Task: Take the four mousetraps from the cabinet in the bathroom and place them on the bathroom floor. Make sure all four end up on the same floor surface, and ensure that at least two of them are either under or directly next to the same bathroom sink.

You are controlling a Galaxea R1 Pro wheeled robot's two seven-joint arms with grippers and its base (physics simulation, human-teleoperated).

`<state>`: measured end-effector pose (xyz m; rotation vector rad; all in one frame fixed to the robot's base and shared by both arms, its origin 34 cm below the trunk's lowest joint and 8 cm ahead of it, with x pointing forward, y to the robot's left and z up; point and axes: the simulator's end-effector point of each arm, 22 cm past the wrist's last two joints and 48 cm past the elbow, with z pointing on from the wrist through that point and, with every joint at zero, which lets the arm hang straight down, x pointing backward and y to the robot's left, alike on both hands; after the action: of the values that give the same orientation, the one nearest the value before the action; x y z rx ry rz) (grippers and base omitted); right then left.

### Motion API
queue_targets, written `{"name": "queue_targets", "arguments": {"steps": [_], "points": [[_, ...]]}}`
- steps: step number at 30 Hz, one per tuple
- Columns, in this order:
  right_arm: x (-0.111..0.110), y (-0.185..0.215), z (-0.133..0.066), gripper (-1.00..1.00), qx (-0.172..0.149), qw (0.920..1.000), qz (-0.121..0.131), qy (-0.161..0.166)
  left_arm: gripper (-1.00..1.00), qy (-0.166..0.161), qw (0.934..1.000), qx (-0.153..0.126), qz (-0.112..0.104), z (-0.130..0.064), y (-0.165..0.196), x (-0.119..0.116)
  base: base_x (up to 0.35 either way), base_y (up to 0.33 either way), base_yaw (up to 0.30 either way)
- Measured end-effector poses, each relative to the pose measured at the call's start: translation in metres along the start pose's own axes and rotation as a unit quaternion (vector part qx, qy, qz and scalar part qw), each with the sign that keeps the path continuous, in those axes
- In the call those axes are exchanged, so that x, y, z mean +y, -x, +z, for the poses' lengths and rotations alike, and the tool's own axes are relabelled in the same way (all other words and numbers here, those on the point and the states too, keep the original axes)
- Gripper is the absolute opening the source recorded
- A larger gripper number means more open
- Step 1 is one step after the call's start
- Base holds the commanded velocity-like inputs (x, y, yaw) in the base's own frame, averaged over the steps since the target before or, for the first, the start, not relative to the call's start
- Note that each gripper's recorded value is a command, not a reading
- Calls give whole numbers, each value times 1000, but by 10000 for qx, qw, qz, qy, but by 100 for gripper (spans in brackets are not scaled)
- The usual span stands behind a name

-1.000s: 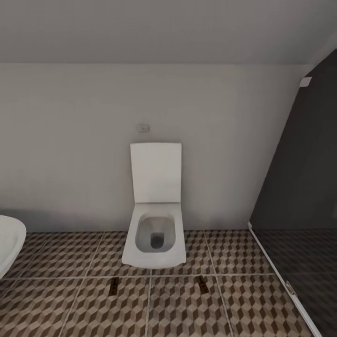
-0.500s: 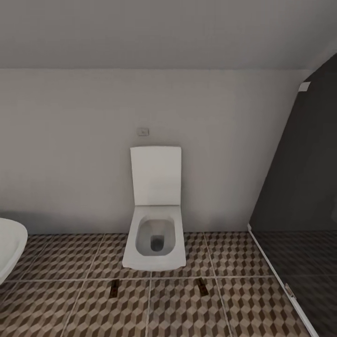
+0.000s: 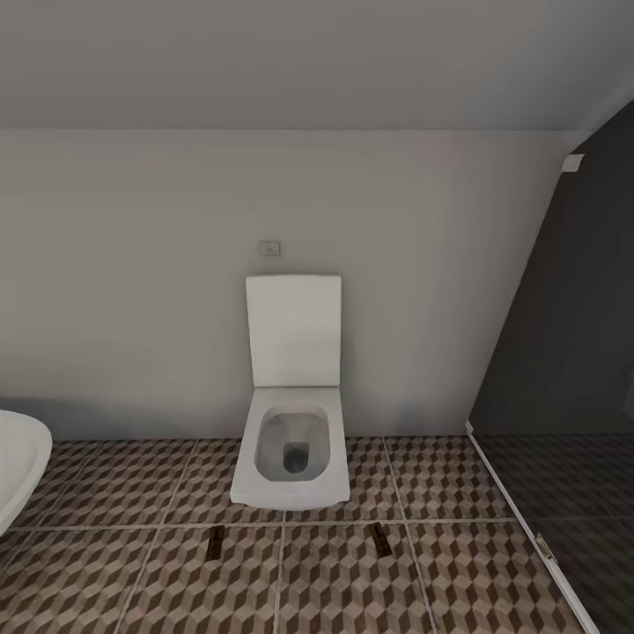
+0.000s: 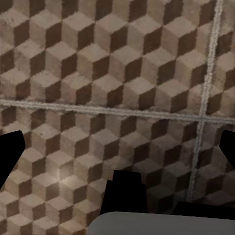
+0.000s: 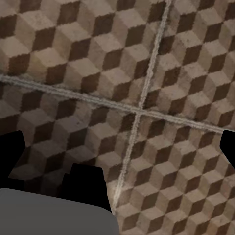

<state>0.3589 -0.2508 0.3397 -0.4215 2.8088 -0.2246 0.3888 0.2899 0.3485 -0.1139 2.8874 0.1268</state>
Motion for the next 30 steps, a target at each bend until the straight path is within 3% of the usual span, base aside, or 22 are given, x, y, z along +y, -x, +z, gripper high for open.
{"name": "queue_targets", "arguments": {"steps": [30], "points": [[0,0,0,100,0,10000,0,0,100,31,10000,-10,-2,0,1,4,0,0,0]]}}
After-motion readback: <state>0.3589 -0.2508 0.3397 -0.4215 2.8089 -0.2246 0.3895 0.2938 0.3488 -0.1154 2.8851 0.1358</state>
